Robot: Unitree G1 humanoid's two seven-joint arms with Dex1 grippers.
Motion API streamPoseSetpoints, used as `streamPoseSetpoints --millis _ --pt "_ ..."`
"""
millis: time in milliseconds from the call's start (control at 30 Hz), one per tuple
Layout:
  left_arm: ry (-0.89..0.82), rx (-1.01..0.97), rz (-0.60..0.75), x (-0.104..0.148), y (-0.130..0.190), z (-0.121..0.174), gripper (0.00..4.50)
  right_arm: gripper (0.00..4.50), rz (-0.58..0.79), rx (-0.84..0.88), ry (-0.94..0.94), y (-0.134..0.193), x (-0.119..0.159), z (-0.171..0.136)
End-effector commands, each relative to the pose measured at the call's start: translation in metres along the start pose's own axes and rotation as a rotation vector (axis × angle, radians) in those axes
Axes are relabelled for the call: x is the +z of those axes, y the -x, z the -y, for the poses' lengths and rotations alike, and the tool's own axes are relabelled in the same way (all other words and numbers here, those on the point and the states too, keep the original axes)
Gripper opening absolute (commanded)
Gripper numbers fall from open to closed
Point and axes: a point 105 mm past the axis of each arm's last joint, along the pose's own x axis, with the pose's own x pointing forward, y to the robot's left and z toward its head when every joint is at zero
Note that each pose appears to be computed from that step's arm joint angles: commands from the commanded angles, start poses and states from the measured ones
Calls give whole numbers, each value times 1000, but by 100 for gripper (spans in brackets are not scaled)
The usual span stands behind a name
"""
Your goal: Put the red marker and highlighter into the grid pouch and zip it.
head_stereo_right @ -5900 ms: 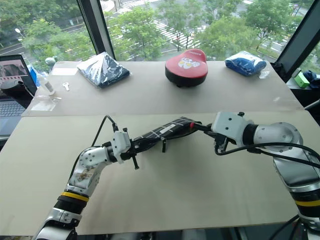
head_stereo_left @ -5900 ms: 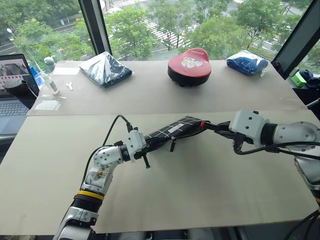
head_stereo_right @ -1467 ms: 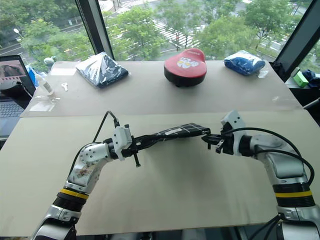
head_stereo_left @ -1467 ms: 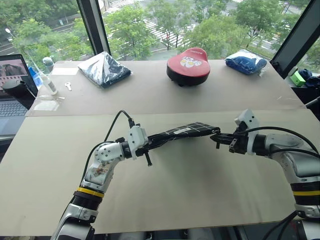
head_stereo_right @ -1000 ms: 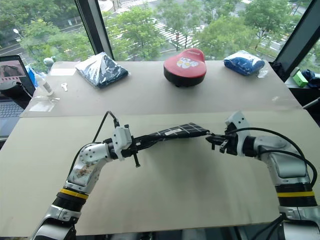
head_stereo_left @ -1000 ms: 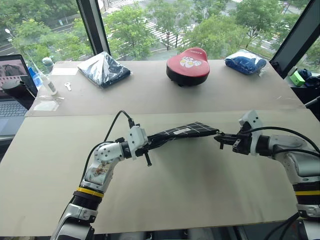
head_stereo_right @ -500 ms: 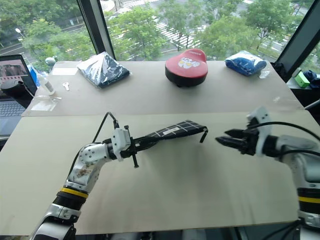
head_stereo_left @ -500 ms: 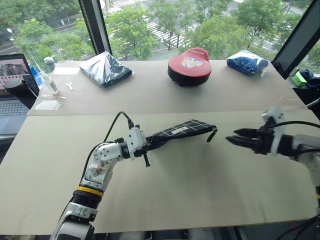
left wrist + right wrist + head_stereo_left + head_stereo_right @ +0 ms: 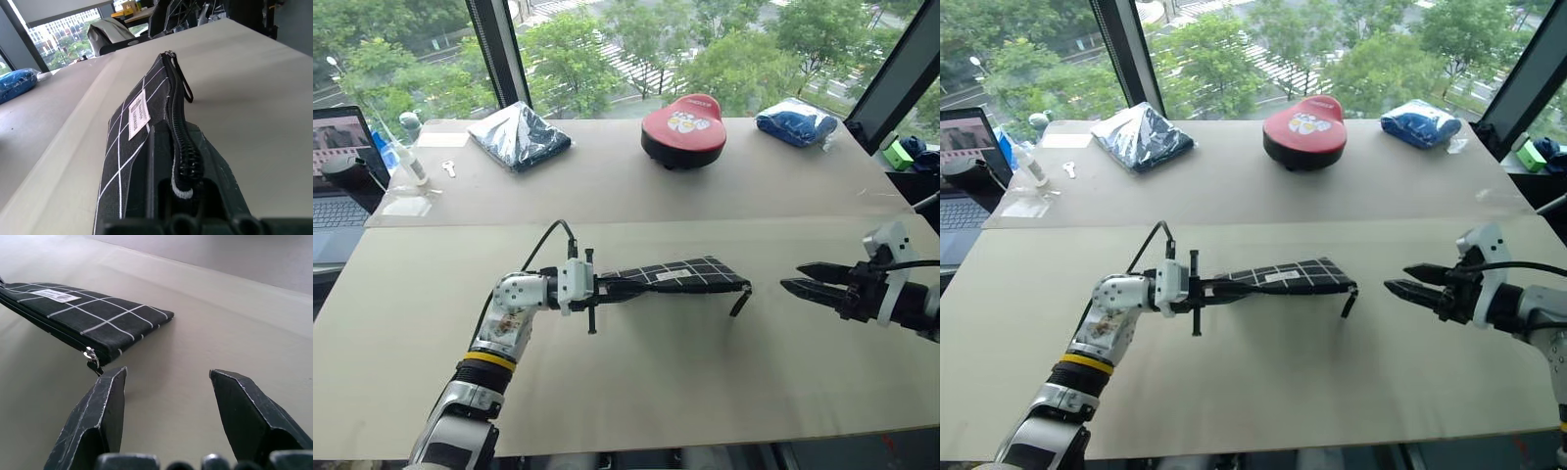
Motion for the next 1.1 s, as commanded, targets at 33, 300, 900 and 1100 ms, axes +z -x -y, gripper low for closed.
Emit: streamPoseSetpoints --millis 33,300,900,1100 --pt "2 -59 -18 -4 1 7 145 309 20 -9 31 2 8 -3" --pt "243 4 -62 15 31 11 316 309 50 4 119 8 24 -9" --pt "626 722 -303 12 180 -7 316 309 44 77 162 4 10 -30" --pt "640 797 -252 17 183 -9 316 309 50 84 174 -6 13 -27"
